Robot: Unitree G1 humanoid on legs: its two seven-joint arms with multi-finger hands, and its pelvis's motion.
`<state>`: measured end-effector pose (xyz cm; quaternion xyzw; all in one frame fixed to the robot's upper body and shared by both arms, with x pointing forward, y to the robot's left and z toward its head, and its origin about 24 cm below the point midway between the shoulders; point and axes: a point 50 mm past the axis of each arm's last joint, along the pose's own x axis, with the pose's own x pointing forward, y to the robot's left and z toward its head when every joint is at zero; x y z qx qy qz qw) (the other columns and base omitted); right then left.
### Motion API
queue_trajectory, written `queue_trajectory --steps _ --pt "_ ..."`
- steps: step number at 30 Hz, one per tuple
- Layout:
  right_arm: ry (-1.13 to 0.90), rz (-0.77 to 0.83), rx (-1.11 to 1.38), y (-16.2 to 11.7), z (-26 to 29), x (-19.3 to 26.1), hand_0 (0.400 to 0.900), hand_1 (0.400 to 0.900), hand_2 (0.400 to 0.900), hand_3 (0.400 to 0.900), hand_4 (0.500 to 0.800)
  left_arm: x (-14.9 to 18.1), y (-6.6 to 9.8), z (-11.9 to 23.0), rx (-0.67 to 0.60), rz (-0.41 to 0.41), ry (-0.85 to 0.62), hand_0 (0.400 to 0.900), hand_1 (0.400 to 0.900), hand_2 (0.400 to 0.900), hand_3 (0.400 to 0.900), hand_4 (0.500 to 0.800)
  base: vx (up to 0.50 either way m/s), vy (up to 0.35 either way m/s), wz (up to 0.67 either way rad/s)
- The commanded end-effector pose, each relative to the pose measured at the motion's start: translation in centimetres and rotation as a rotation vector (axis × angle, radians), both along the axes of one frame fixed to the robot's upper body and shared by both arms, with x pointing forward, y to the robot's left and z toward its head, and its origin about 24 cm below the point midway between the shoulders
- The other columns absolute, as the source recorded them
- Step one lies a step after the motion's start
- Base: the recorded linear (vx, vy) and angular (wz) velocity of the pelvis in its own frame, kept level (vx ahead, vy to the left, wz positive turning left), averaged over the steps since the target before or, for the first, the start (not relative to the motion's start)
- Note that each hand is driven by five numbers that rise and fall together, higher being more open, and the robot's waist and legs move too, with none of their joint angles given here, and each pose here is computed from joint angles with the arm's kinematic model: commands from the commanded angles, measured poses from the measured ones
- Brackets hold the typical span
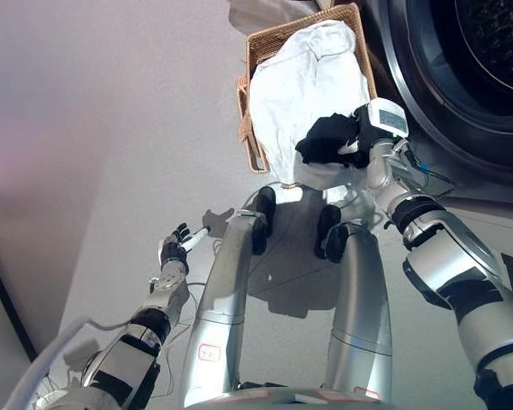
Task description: Put the clothes in the basket into the washing machine.
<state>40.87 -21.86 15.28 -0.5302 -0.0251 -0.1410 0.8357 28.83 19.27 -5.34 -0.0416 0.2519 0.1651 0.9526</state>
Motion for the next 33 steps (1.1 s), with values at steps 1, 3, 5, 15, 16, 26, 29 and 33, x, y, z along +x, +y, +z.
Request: queue_trajectory --steps 1,3,5,15,16,26,29,33 --pt "-0.265 0.104 0.315 1.1 4.0 -0.3 0.4 0.4 0.4 0.4 0.5 -1.7 3.1 -1.0 0.04 0.146 0.042 0.9 0.9 0.9 0.9 0.8 0.012 0.008 -0.14" --pt "-0.35 0.097 0.562 0.5 4.5 -0.8 0.4 0.4 0.4 0.4 0.5 -2.0 3.4 -1.2 0.032 0.17 0.054 0.9 0.9 0.9 0.9 0.8 0.007 0.012 -0.13" --pt "-0.494 0.106 0.856 -0.1 5.5 -1.6 0.4 0.4 0.4 0.4 0.5 -2.2 3.6 -1.4 0.017 0.196 0.07 0.9 0.9 0.9 0.9 0.8 0.018 0.017 -0.14" --pt "-1.048 -0.012 2.022 -3.4 6.1 -2.8 0.4 0.4 0.4 0.4 0.5 -3.7 3.2 -2.9 -0.027 0.222 0.15 0.9 0.9 0.9 0.9 0.8 0.052 0.003 -0.11" --pt "-1.056 -0.012 2.063 -3.7 6.9 -2.4 0.4 0.4 0.4 0.4 0.5 -3.7 3.0 -3.0 -0.027 0.208 0.151 0.9 0.9 0.9 0.9 0.8 0.063 -0.01 -0.08" --pt "-1.147 0.048 2.09 -6.5 13.2 -2.3 0.9 0.9 0.9 0.9 0.8 -4.2 1.5 -3.6 -0.05 0.124 0.154 0.9 0.9 0.9 0.9 0.8 0.089 -0.028 -0.01" --pt "-1.109 0.109 2.007 -6.9 13.7 -2.4 0.9 0.9 0.9 0.9 0.8 -4.9 1.3 -4.1 -0.059 0.122 0.178 0.9 0.9 0.9 0.9 0.8 0.089 -0.029 -0.01" --pt "-1.111 0.138 2.005 -6.6 13.3 -2.3 0.9 0.9 0.9 0.9 0.8 -5.2 1.4 -4.4 -0.065 0.132 0.197 0.9 0.9 0.9 0.9 0.8 0.066 -0.02 -0.03"
